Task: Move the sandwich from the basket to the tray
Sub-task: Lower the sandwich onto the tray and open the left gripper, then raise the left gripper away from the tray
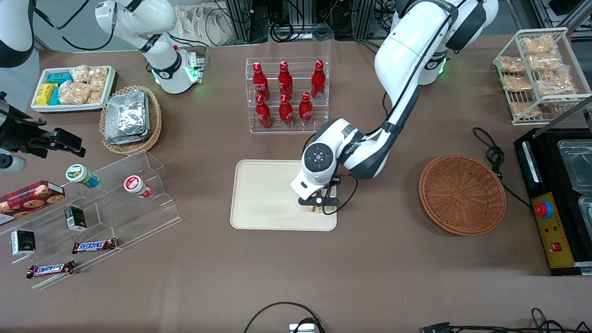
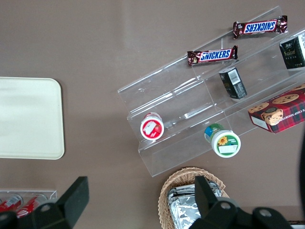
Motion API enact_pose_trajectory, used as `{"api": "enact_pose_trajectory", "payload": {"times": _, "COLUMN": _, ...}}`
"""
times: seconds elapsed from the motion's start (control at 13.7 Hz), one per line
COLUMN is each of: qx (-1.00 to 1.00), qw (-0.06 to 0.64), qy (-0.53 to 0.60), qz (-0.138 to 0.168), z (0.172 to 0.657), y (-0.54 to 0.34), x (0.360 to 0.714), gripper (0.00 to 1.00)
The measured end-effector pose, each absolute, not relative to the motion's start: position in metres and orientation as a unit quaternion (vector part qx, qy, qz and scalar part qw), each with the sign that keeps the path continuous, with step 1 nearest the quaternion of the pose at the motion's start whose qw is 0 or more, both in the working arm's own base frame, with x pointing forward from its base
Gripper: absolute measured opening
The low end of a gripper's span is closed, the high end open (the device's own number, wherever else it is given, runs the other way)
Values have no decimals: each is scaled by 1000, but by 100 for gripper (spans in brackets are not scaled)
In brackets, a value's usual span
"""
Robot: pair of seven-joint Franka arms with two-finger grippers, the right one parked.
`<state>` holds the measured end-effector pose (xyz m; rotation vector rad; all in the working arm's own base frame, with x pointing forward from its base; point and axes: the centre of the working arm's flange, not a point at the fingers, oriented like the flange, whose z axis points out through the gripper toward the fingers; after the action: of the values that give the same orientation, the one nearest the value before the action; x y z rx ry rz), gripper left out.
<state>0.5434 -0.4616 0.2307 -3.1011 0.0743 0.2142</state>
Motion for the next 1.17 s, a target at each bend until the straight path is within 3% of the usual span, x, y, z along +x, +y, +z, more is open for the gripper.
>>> {"api": "enact_pose_trajectory", "payload": {"times": 0.36, "qx": -997, "qw": 12, "qy": 23, "qz": 66, "z": 218, "y": -463, "x": 544, "gripper": 21}}
{"api": "enact_pose_trajectory", "payload": {"times": 0.66, "qx": -998, "qw": 3, "qy": 23, "qz": 54, "z": 233, "y": -466, "x": 551, "gripper": 59}}
{"api": "enact_pose_trajectory", "payload": {"times": 0.95, "qx": -999, "qw": -4, "qy": 21, "qz": 36, "z": 283, "y": -463, "x": 557, "gripper": 100}}
{"api": "enact_pose_trajectory", "payload": {"times": 1.17, "qx": -999, "qw": 7, "qy": 22, "qz": 32, "z": 336, "y": -450, "x": 545, "gripper": 100}}
